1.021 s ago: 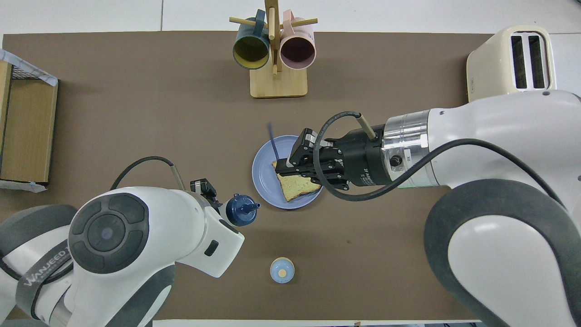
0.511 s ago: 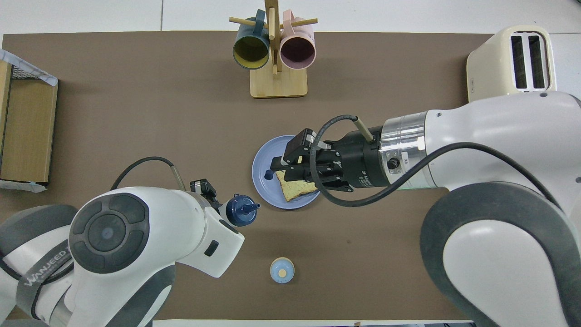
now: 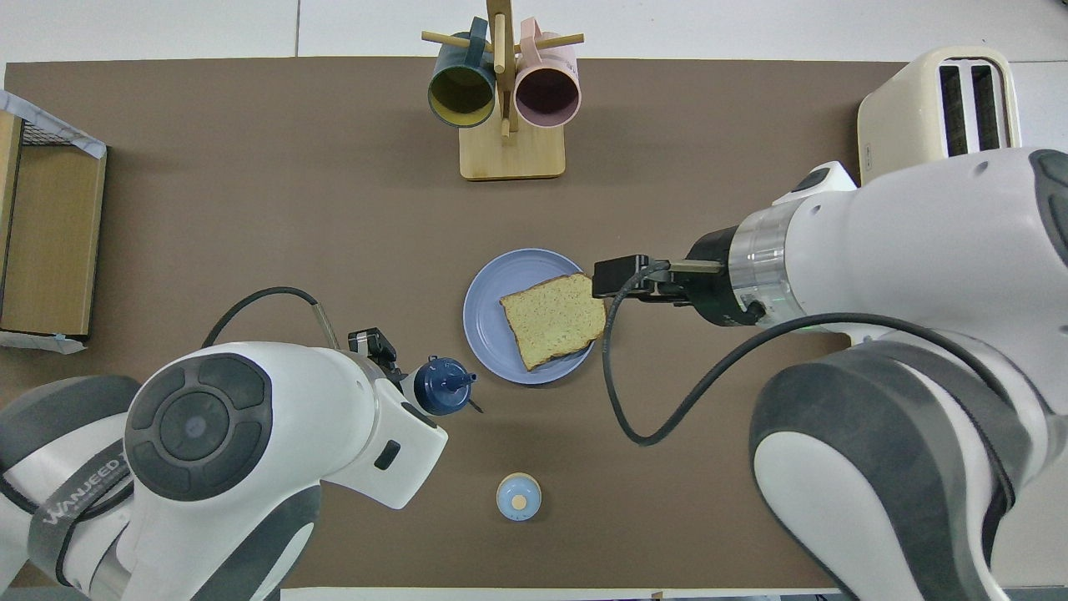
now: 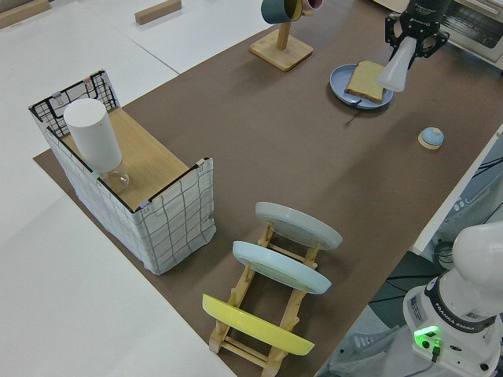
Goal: Put bread on plate and add seasoning
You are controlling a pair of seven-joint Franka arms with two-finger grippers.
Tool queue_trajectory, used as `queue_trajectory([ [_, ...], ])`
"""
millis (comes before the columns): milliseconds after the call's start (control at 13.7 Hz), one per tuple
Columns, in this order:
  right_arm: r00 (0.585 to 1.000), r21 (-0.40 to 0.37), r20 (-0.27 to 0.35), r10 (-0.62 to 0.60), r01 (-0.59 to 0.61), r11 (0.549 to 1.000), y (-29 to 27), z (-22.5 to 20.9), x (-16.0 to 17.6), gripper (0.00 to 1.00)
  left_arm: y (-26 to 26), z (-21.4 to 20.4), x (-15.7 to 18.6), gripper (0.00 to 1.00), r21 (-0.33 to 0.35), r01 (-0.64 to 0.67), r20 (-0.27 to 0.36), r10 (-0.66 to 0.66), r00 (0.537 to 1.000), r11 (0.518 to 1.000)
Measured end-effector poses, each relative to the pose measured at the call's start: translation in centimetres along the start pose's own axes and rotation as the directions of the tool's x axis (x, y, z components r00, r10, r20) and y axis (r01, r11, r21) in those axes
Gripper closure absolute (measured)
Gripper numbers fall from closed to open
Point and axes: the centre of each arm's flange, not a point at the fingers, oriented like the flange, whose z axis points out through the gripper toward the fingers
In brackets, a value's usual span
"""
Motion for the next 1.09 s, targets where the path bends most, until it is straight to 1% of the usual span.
queue_trajectory([
  [146,1.000,-0.078,0.011,0.021,-0.021,0.997,4.2,-1.5,1.3,0.00,-0.1,0.0,-0.1,0.59,0.000,0.001,0.000,-0.001,1.000,1.000],
  [219,1.000,-0.138,0.013,0.024,-0.022,0.990,6.5,-2.8,2.0,0.00,-0.1,0.0,-0.1,0.59,0.000,0.002,0.000,-0.002,1.000,1.000],
  [365,0.999,-0.253,0.034,0.006,0.003,0.968,10.2,-5.4,2.7,0.00,-0.2,0.0,-0.2,0.59,0.000,0.005,0.000,-0.005,1.000,1.000],
  [511,0.998,-0.332,0.054,0.015,0.003,0.943,12.3,-7.9,3.1,0.00,-0.4,0.0,-0.4,0.59,0.005,0.010,0.003,-0.010,1.000,1.000],
  [730,0.994,-0.403,0.098,0.038,0.005,0.915,14.4,-10.0,3.7,0.00,-1.2,-0.3,-1.1,0.59,0.025,0.038,0.012,-0.038,0.999,0.999],
  [876,0.992,-0.418,0.119,0.046,0.008,0.908,14.8,-9.7,4.0,0.00,-2.5,-0.4,-2.2,0.59,0.034,0.078,0.009,-0.078,0.997,0.996],
  [1094,0.988,-0.422,0.147,0.056,0.012,0.906,15.1,-8.8,4.3,0.00,-4.3,-0.6,-3.5,0.59,0.065,0.120,-0.019,-0.119,0.993,0.991],
])
